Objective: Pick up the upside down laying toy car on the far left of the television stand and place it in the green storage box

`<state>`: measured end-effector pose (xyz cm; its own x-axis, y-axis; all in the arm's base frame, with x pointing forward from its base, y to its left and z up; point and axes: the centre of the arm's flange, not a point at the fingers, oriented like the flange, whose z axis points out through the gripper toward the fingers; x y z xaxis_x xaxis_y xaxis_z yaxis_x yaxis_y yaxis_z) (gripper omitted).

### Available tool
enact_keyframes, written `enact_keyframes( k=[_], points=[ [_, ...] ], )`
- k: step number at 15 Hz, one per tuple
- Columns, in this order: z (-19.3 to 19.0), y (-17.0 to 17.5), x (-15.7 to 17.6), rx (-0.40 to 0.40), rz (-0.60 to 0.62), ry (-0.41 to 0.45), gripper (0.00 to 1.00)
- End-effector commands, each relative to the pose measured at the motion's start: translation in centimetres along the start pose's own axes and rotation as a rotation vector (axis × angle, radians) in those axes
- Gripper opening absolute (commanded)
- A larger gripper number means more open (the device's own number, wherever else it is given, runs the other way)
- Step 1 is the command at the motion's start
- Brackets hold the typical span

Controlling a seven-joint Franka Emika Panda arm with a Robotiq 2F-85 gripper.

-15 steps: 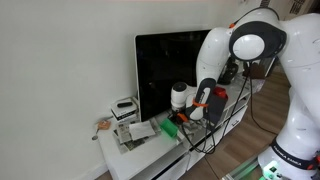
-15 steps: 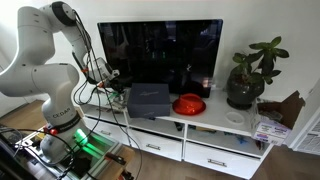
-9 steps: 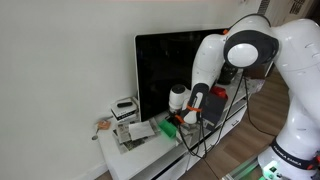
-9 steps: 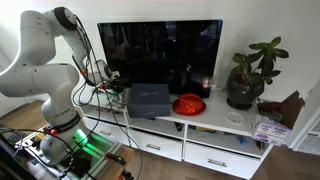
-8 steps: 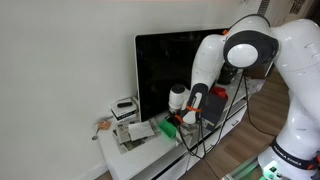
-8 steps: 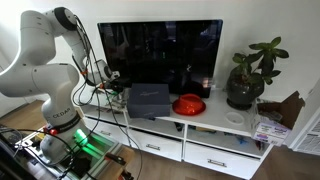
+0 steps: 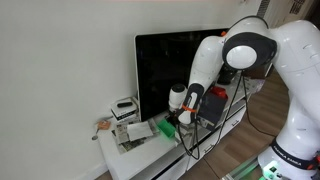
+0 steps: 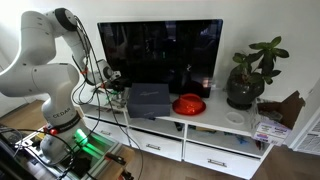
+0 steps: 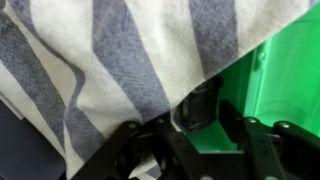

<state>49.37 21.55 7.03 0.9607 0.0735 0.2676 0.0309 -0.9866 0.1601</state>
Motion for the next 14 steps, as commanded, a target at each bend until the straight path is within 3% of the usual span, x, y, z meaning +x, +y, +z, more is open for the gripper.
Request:
enact_keyframes(
  k=[1,5,9,10,13,14],
  points=[
    [0.0,0.2,-0.3,-0.006,0.0,0.001,0.82],
    [-1.1,0.9,-0.5,-0.005,0.007,0.015,0.65],
    [-2.2,1.6,-0.5,0.007,0.008,0.041,0.31],
    [-2.5,1.7,-0.4,0.01,0.007,0.05,0.32],
    [-4.0,2.1,-0.5,0.04,-0.014,0.046,0.13],
    [-4.7,2.2,-0.7,0.054,-0.032,0.036,0.18]
  ],
)
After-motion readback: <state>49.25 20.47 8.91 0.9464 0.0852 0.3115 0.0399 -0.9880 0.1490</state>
